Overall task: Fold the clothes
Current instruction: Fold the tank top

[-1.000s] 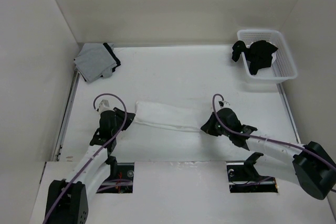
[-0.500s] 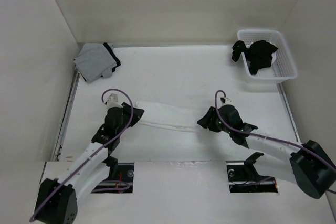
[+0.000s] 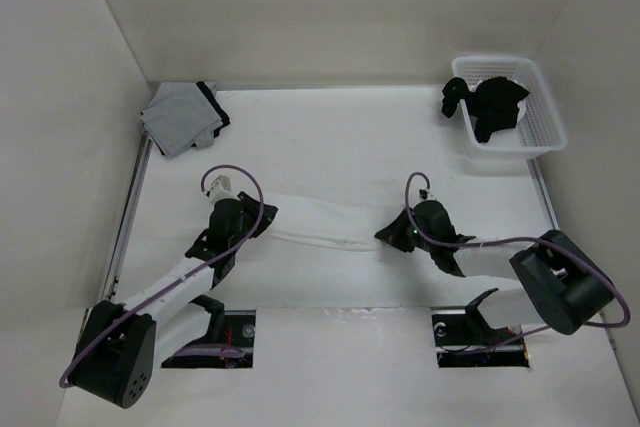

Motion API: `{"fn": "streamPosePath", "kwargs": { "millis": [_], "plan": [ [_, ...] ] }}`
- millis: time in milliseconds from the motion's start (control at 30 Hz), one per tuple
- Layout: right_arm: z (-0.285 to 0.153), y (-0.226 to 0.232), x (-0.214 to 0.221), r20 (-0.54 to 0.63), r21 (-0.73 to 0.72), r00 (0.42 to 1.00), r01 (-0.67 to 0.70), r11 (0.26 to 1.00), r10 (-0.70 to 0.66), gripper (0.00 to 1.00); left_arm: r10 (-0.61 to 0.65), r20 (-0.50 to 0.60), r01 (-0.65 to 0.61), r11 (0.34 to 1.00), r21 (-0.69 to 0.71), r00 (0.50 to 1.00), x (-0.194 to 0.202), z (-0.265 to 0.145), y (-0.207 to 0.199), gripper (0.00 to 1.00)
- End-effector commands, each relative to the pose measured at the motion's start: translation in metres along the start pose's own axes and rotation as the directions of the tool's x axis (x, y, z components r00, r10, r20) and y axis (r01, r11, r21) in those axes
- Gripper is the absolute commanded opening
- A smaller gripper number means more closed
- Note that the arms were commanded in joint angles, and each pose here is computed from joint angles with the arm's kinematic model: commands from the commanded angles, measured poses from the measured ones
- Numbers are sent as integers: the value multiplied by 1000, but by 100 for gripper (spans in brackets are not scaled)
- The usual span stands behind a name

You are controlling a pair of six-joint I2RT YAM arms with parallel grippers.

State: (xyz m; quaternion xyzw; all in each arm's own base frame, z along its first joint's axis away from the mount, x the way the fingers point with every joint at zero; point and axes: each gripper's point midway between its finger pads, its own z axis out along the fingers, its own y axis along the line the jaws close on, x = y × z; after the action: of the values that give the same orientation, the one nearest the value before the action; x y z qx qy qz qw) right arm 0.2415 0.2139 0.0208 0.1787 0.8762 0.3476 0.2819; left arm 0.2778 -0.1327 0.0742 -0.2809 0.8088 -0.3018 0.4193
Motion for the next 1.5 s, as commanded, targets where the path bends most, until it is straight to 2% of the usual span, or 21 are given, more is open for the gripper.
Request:
{"fn": "streamPosePath", "kwargs": {
  "millis": [0, 100, 233, 433, 633, 800, 1000, 1067, 1100, 1167, 1300, 1400, 1467],
  "plan": [
    [-6, 7, -23, 100, -64, 992, -76, 995, 82, 1, 3, 69, -9, 996, 88, 998, -18, -7, -23, 21],
    [-27, 1, -36, 155, -33, 985, -74, 997, 79, 0, 11, 69, -18, 994, 105, 998, -19, -13, -31, 21],
    [-56, -4, -58, 236, 72, 972, -14, 997, -3, 1, 16, 57, -23, 992, 127, 998, -17, -16, -41, 21],
    [-84, 33, -93, 281, 165, 942, 140, 976, -182, 1, 23, 38, -29, 986, 164, 999, -11, -20, -53, 21],
    [-72, 92, -81, 190, 214, 913, 322, 922, -362, 1, 21, 26, -25, 980, 196, 999, -5, -27, -57, 22],
    [-44, 129, -41, 57, 261, 863, 473, 842, -502, 1, 2, 23, -7, 973, 229, 1000, -3, -34, -56, 22],
    [5, 163, 13, -96, 274, 791, 604, 748, -604, 3, -22, 41, 10, 964, 266, 999, -11, -42, -54, 23],
    [22, 170, 29, -139, 280, 764, 640, 715, -629, 8, -34, 44, 21, 962, 273, 998, -14, -44, -52, 23],
    [29, 174, 34, -150, 283, 757, 649, 706, -636, 14, -43, 49, 28, 962, 273, 998, -17, -45, -50, 23],
    [36, 187, 43, -146, 267, 746, 662, 701, -649, 29, -66, 55, 49, 962, 270, 996, -22, -45, -46, 24],
    [17, 216, 35, -40, 201, 765, 637, 744, -643, 40, -80, 69, 60, 965, 256, 994, -32, -44, -40, 24],
    [4, 216, 29, 22, 134, 779, 619, 774, -627, 39, -65, 52, 49, 963, 264, 997, -30, -41, -47, 24],
    [9, 200, 24, 11, 100, 808, 586, 804, -589, 25, -42, 34, 30, 957, 288, 999, -23, -39, -59, 24]
  ]
}}
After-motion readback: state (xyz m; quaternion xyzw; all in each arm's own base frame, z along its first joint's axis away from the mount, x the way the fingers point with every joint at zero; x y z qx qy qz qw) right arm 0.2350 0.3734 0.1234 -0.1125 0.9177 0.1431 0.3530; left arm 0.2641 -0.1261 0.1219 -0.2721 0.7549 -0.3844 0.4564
